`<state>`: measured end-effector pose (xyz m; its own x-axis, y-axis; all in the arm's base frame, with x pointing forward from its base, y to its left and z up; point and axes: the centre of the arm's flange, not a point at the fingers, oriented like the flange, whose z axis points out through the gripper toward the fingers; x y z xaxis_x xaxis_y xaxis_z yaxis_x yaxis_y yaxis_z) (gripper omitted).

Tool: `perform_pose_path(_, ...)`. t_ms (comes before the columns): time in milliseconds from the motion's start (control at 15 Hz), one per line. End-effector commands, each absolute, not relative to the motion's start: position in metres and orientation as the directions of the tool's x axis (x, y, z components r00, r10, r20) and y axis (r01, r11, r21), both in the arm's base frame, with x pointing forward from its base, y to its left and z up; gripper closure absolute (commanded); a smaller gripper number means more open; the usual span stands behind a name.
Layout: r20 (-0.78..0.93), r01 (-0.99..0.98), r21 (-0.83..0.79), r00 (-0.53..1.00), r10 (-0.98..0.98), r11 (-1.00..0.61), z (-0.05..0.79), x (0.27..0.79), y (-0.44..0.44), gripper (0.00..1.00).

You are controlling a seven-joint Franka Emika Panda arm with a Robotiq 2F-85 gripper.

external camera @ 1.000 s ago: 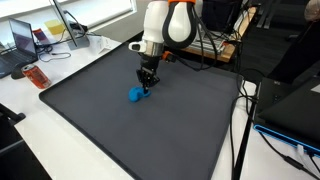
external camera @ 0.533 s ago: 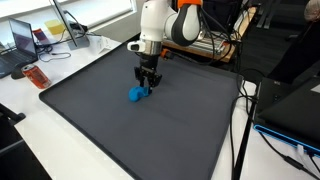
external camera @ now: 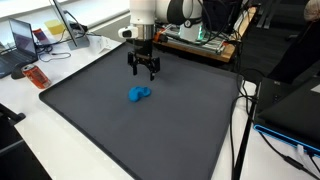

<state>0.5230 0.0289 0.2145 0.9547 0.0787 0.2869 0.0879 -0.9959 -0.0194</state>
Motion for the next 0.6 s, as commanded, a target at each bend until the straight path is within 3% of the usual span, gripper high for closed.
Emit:
perform_pose_path(0,0.228,0.123,-0.042,0.967,0.110,-0.992,0.258,0.518,0.031,0.00)
perform_pose_path(533,0.105,0.102,0.034,0.989,0.105,-0.994,0.311,0.536,0.070,0.00)
